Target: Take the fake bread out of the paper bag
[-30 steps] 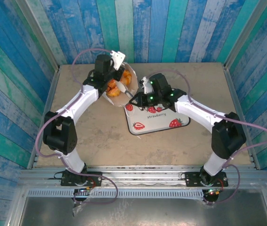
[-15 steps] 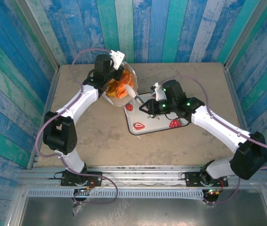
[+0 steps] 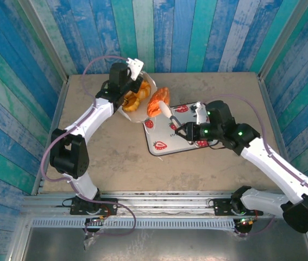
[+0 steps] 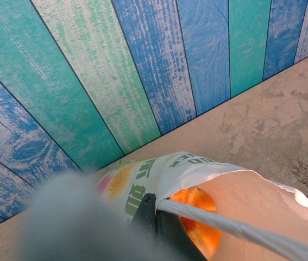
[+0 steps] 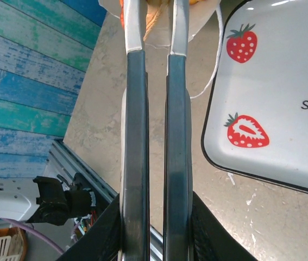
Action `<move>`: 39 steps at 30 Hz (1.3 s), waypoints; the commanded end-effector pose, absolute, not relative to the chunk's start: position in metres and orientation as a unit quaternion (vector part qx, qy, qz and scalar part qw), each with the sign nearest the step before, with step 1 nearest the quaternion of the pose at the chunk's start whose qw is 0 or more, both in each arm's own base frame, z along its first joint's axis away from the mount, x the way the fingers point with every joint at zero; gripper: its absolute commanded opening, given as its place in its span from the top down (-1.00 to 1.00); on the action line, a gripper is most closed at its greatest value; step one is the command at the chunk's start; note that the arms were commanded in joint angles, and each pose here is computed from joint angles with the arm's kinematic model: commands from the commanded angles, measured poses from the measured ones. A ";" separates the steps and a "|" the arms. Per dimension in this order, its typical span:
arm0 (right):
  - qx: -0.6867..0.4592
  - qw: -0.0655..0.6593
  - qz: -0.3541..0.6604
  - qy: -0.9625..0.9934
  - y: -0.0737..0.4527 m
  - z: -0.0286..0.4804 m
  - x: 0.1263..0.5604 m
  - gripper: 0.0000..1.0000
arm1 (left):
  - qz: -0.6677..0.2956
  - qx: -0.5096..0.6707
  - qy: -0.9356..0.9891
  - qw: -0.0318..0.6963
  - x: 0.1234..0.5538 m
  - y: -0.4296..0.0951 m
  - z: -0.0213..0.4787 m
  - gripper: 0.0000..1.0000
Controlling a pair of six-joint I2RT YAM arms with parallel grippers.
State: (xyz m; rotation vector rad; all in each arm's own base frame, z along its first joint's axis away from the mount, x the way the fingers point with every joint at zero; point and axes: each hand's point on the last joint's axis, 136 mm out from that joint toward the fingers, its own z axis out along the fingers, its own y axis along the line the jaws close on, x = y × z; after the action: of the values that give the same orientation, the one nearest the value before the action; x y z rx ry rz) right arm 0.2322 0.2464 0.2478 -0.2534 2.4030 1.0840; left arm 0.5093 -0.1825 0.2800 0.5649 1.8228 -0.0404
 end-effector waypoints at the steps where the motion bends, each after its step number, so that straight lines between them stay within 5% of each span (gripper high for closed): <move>1: -0.079 0.278 0.400 0.870 0.226 0.263 0.235 0.59 | -0.010 0.233 0.755 0.612 0.504 -0.178 0.316 1.00; 12: -0.017 0.273 0.374 0.886 0.176 0.231 0.249 0.55 | 0.016 0.242 0.754 0.610 0.499 -0.171 0.317 1.00; 21: -0.080 0.171 0.427 0.884 0.208 0.186 0.249 0.56 | 0.003 0.254 0.744 0.617 0.493 -0.175 0.320 1.00; 39: -0.136 0.096 0.462 0.871 0.244 0.137 0.266 0.51 | 0.013 0.276 0.737 0.617 0.494 -0.177 0.320 1.00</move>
State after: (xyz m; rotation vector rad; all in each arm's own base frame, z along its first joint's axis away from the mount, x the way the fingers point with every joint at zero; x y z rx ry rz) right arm 0.2586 0.2284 0.1188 -0.2706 2.6877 1.2898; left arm 0.5085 -0.1817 0.2762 0.6519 1.7894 0.0284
